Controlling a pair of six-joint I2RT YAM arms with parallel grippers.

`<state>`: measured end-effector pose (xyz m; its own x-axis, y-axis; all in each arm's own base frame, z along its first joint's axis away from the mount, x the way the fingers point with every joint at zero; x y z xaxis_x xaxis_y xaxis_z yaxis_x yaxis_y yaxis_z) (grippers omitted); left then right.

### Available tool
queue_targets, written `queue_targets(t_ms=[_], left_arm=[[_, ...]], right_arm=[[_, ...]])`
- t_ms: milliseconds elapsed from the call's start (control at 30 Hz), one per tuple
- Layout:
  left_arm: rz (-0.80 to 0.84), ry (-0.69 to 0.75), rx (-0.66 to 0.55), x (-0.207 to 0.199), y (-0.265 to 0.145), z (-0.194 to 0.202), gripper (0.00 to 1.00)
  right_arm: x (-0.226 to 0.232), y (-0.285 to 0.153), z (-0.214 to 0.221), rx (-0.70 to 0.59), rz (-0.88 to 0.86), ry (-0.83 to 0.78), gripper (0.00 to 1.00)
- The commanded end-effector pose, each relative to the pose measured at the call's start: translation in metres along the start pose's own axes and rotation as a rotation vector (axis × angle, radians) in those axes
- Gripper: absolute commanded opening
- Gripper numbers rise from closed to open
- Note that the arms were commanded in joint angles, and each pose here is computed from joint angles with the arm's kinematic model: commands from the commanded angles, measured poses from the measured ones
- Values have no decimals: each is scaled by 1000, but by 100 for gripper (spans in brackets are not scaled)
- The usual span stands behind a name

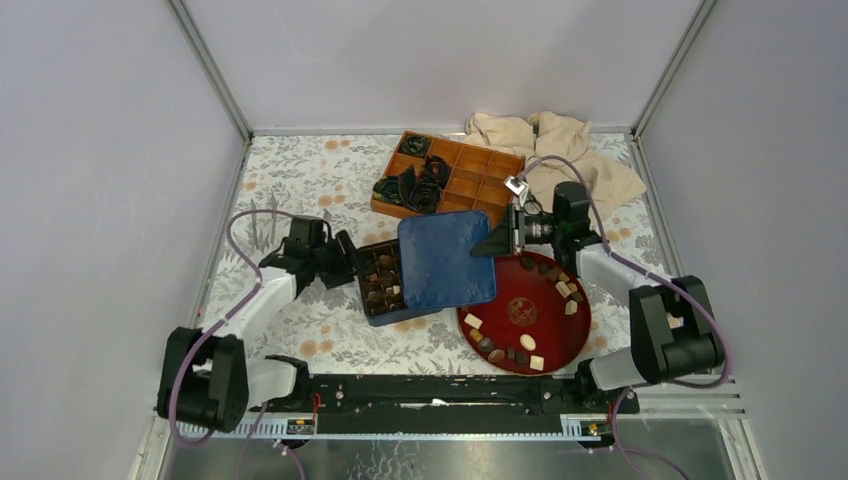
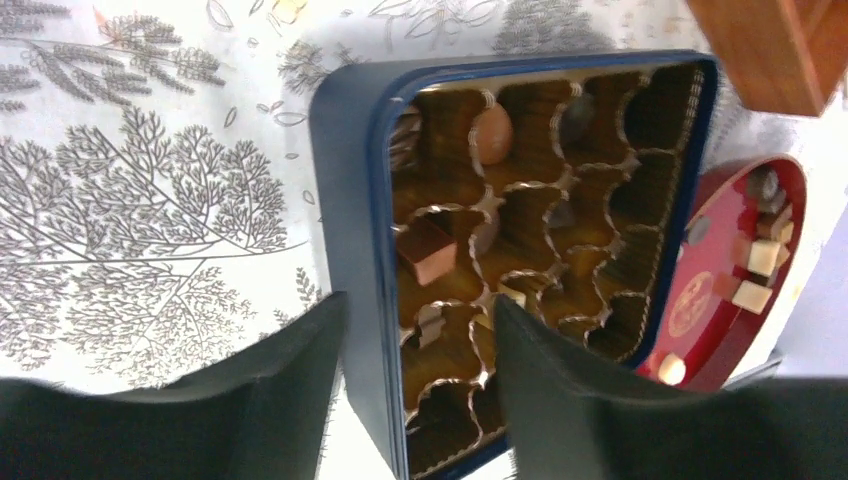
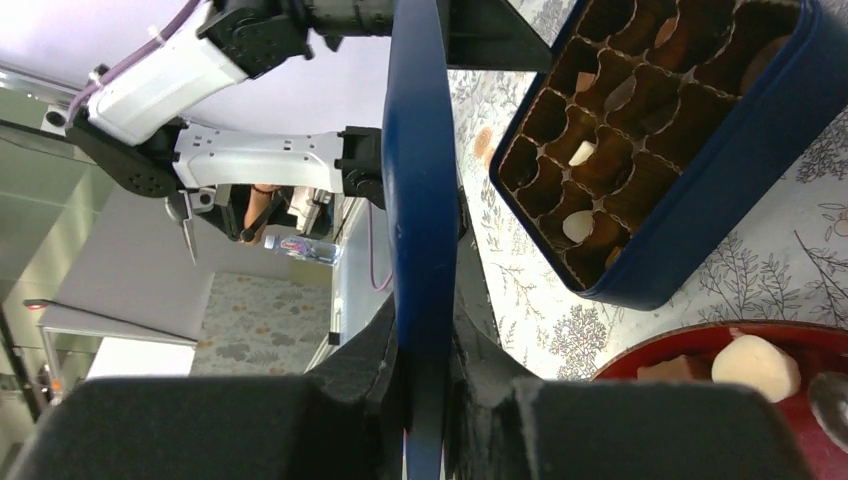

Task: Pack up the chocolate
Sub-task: Move the packing box to the center of the board, then close the box lid on the packing box.

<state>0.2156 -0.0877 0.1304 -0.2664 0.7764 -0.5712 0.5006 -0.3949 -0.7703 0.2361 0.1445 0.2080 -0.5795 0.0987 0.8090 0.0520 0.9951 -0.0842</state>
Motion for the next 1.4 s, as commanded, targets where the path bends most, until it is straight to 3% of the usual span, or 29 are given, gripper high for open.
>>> queue_targets(t_ms=[0,33,67,167,300,533,867,1367], left_arm=[[87,7,-156,-20,-25,-12,71],[67,14,-200,-21,-34,-14,88],[38,17,-242,-19,-43,-15,97],[13,24,-365,-16,-69,-16,99],[145,31,-460,-18,-92,-3,99],[233,17,-459,-15,-89,8,98],[206,-31,-282,-5,-48,13,80],[262,-11,-189,-6,-34,17,62]], right_arm=[[0,17,-19,15,10,21,0],[-3,21,-21,22,20,48,0],[-7,26,-23,35,27,75,0],[-17,46,-24,80,59,131,0],[-27,78,-23,137,102,163,0],[-37,130,-20,216,104,238,0],[-53,153,-13,251,171,282,0],[-70,130,-14,265,242,279,3]])
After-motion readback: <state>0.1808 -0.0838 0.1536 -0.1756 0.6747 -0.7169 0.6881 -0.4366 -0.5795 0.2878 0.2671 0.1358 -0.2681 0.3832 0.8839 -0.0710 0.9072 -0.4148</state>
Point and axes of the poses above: each gripper's point midway between its finger pads, its own y axis out along the fingers, its own x axis along the line the jaws close on, z = x × y, the point moved 9 cm from there along -y, back along the fingers, and after that the axes turned 6 degrees about -y, right-handed, at the moved point
